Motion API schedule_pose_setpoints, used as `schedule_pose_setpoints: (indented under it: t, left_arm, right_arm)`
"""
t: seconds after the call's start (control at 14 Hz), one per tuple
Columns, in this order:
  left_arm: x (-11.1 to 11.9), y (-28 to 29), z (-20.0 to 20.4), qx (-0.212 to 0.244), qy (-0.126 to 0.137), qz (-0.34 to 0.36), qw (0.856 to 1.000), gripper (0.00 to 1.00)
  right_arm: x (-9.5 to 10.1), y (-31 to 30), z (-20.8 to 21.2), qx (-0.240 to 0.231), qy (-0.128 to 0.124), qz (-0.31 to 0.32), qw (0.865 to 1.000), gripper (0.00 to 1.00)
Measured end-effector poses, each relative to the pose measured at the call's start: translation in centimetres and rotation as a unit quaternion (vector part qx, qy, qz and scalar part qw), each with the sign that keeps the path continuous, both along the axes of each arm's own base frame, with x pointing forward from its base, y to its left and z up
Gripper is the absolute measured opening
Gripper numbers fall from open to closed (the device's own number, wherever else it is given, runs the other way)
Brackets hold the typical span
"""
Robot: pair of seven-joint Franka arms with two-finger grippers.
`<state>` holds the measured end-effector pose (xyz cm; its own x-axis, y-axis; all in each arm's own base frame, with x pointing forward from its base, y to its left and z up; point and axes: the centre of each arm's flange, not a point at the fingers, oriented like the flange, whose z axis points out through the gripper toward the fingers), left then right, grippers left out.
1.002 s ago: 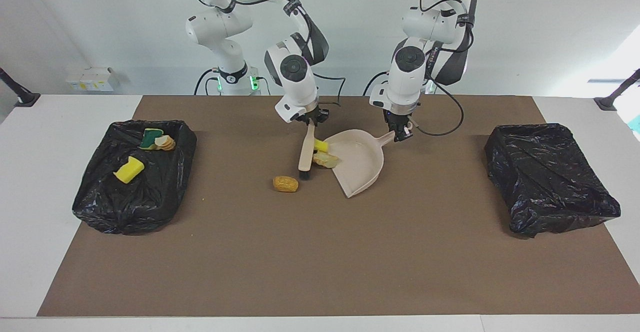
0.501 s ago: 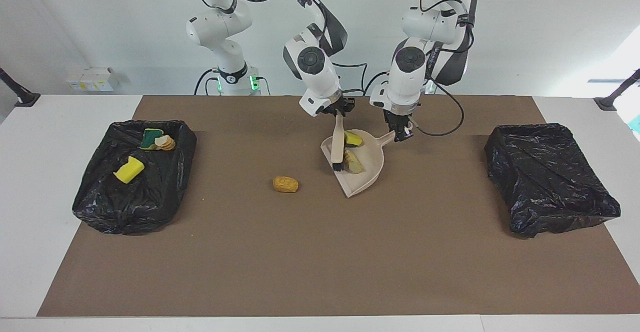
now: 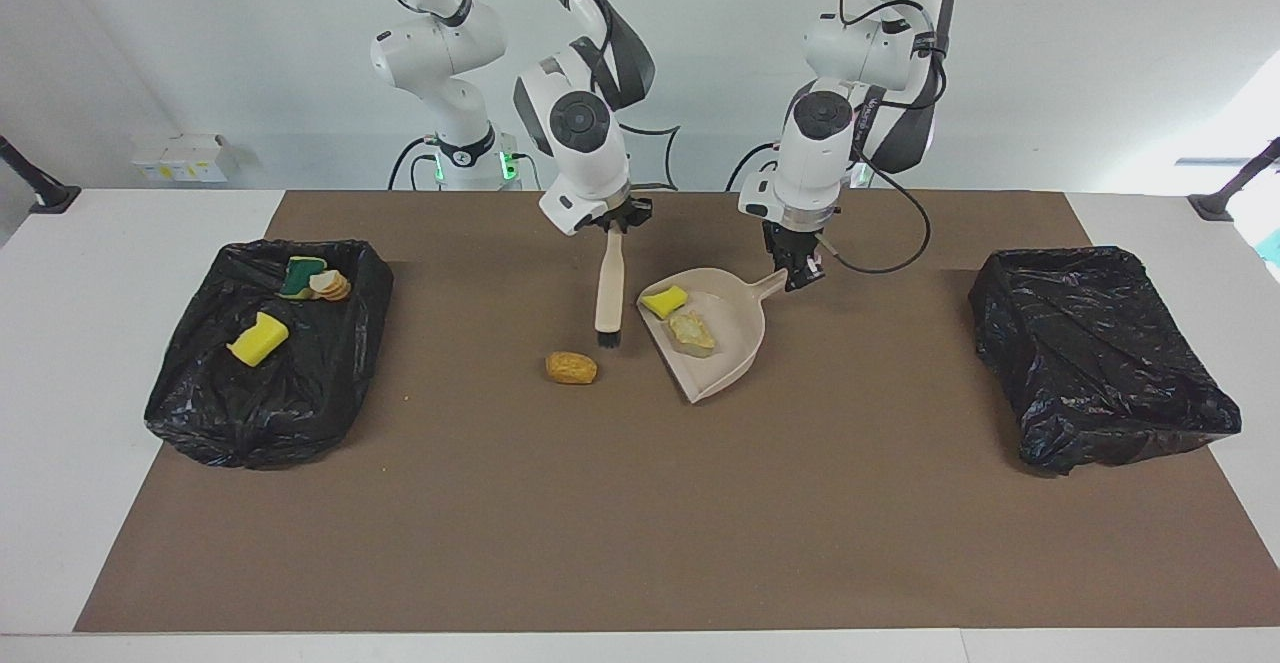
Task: Sweep and dump trash in bin
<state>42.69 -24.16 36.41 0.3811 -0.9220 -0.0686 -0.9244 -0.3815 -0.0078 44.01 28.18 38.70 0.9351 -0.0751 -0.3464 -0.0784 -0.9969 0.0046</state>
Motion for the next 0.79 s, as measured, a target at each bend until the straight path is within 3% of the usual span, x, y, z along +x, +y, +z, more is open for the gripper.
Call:
schedule_pose_setpoints:
  t: [0.43, 0.64, 0.79]
  left_arm:
    - [-0.1, 0.3, -0.3, -0.015, 0.014, 0.027, 0.999, 0.31]
    - [-0.1, 0.3, -0.4, -0.015, 0.015, 0.029, 0.999, 0.31]
    - [-0.1, 0.3, -0.4, -0.015, 0.015, 0.030, 0.999, 0.31]
  right_arm:
    - [3.6, -5.4, -0.6, -0.051, -0.051, 0.020, 0.997, 0.27]
    - [5.8, -10.5, -1.9, -0.036, -0.044, 0.070, 0.996, 0.27]
    - [5.9, -10.8, -3.3, -0.029, -0.035, 0.094, 0.995, 0.27]
